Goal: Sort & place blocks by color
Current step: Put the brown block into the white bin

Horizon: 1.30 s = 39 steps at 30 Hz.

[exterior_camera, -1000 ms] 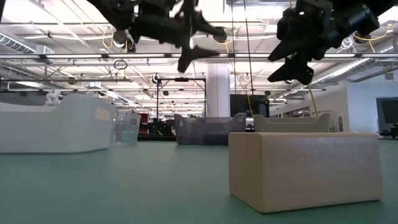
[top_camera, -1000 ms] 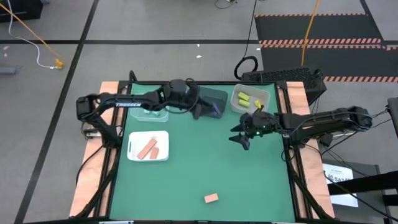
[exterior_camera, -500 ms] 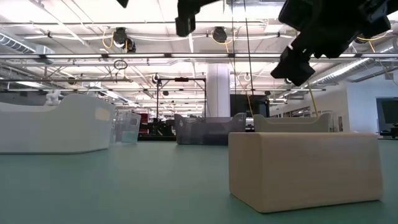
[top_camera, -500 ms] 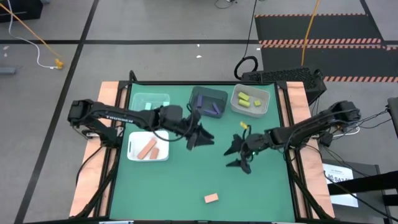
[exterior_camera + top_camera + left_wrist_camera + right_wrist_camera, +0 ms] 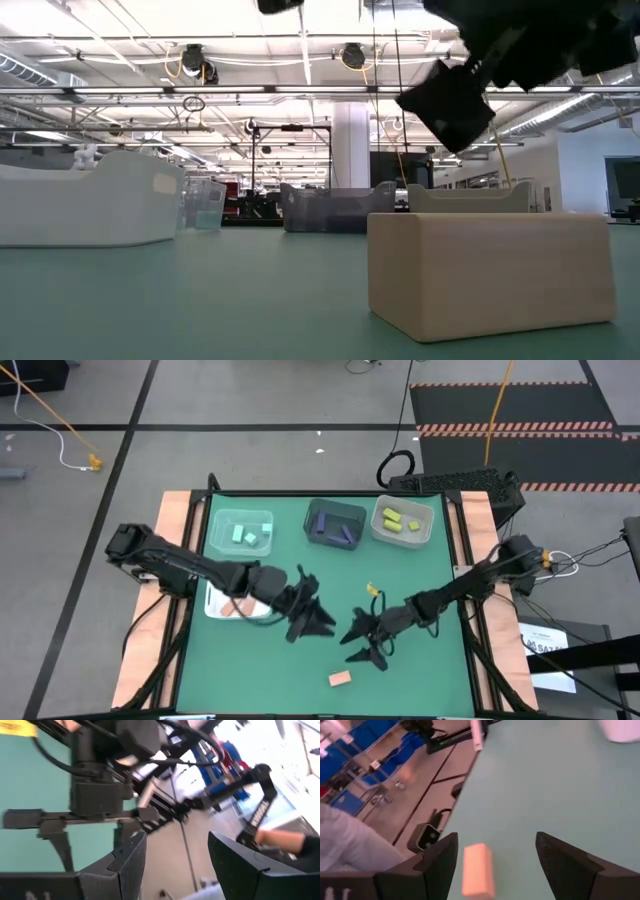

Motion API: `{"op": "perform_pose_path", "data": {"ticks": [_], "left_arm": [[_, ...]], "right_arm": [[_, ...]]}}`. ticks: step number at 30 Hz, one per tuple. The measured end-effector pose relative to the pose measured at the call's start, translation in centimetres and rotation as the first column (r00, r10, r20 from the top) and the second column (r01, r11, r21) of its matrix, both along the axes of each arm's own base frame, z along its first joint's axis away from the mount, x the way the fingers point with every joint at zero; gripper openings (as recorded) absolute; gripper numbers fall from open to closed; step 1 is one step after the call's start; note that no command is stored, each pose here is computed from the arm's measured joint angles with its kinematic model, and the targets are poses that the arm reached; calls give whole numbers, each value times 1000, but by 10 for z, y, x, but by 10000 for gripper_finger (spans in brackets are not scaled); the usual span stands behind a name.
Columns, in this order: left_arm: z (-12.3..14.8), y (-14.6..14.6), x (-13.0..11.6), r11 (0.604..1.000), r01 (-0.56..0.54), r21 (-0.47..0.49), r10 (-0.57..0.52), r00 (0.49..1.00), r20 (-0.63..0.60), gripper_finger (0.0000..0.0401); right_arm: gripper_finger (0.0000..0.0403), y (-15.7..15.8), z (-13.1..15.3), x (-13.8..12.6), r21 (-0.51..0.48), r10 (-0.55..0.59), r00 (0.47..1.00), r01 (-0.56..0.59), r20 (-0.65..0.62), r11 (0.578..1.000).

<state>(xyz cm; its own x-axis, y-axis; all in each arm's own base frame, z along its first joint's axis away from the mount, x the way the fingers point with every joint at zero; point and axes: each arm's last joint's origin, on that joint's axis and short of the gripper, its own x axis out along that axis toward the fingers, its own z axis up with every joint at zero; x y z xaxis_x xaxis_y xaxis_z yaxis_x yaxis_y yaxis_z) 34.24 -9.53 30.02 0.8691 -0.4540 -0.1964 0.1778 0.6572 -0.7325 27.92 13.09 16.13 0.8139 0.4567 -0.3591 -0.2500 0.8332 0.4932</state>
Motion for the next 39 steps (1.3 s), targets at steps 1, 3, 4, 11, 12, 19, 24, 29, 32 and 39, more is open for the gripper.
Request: {"op": "perform_pose_path", "data": {"ticks": [1,3,4,11,12,19,24,29,32,39], "left_arm": [[0,-7,-2,1000,20,3,-20,1000,1,212],[0,-19,-6,999,53,10,-53,999,6,212],[0,-25,-8,998,63,14,-63,998,7,212],[-4,-53,-20,996,74,49,-73,997,-26,211],[-4,-57,-22,996,76,53,-75,997,-29,211],[-5,-75,-31,991,102,90,-101,995,-20,211],[-5,-84,-36,987,118,113,-118,993,-9,211],[-5,-89,-39,986,112,122,-112,994,-5,211],[-5,-89,-39,987,95,126,-96,995,-3,211],[-7,-89,-39,987,89,134,-88,996,-16,211]], "right_arm": [[256,7,1,5,-11,18,1000,-18,5,1000],[256,19,0,13,-48,54,999,-54,-3,997],[256,25,-1,16,-71,73,997,-74,-17,995],[256,52,-7,33,-131,116,984,-133,-132,982],[256,56,-8,35,-135,122,983,-141,-141,981],[266,72,-13,34,-319,108,985,-145,-133,937],[267,73,-15,31,-394,98,987,-142,-129,908],[267,77,-15,29,-376,99,986,-143,-135,916],[267,80,-17,27,-379,110,984,-156,-139,912],[267,82,-39,28,-403,107,975,-178,-193,898]]}}
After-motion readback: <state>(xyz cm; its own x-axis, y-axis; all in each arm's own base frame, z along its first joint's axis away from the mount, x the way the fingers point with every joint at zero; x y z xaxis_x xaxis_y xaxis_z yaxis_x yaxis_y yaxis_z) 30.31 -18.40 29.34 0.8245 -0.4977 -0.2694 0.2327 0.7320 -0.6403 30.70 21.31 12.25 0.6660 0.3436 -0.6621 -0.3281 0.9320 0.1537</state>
